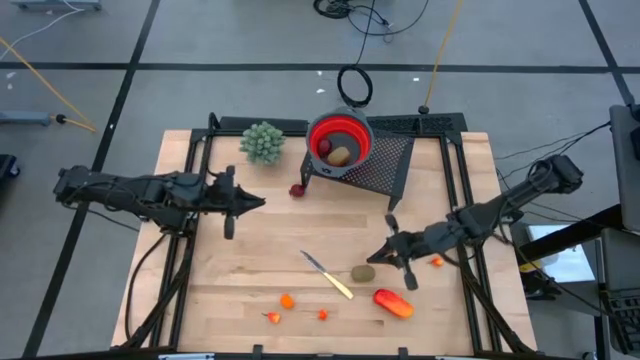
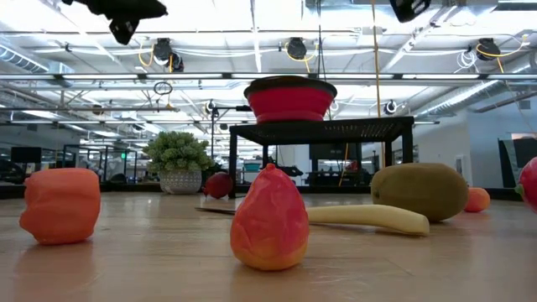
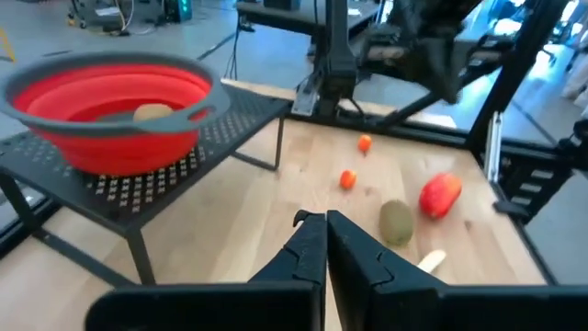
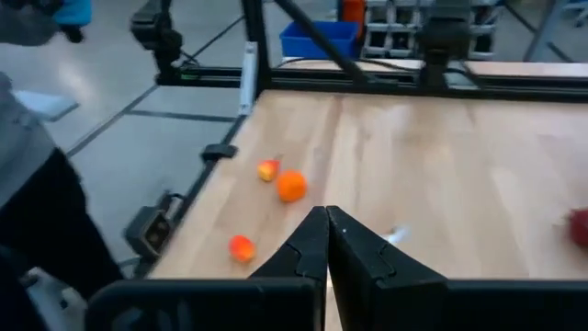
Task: Pick & Place Fruit
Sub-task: Put the red mango into the red strainer bowl on the shelf
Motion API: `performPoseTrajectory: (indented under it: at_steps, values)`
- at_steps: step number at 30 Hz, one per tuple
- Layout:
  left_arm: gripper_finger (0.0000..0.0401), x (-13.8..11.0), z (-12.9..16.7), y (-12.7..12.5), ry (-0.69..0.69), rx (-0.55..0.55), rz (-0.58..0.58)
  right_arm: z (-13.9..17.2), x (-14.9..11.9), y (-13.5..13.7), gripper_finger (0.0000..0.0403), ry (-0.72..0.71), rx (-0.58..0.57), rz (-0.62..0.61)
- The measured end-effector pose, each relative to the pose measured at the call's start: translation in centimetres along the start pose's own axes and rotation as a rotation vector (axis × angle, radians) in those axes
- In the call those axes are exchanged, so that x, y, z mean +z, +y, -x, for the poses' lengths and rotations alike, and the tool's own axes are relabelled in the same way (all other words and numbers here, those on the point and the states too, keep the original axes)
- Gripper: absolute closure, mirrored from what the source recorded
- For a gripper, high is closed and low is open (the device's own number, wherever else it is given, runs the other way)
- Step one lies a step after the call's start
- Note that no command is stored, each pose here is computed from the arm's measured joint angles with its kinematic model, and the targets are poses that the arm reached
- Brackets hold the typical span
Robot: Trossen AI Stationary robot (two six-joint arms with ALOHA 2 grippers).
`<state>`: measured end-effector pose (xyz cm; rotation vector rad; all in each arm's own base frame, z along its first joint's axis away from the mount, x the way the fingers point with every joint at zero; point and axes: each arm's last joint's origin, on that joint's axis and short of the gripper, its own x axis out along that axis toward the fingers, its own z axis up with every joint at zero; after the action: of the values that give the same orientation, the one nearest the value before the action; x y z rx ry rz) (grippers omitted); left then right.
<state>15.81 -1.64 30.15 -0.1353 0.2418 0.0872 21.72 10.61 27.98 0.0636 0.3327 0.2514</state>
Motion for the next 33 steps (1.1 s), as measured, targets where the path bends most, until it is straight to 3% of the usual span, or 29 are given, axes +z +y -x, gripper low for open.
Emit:
performPoseTrajectory:
  at_steps: [9, 18, 33]
  values:
    - [0.0397, -2.1, 1.4, 0.7, -0.025, -0.006, -0.016, -2.2, 1.7, 2.3, 0.0403, 0.204, -0.008, -0.096]
    - [0.0399, -4.5, 1.9, 1.2, -0.014, -0.008, -0.009, -4.4, 3.8, 4.0, 0.0403, 0.426, 0.1, -0.204]
    - [0.0393, -6.2, 3.0, 1.5, -0.049, -0.111, -0.061, -7.1, 4.0, 7.3, 0.0403, 0.647, 0.105, -0.368]
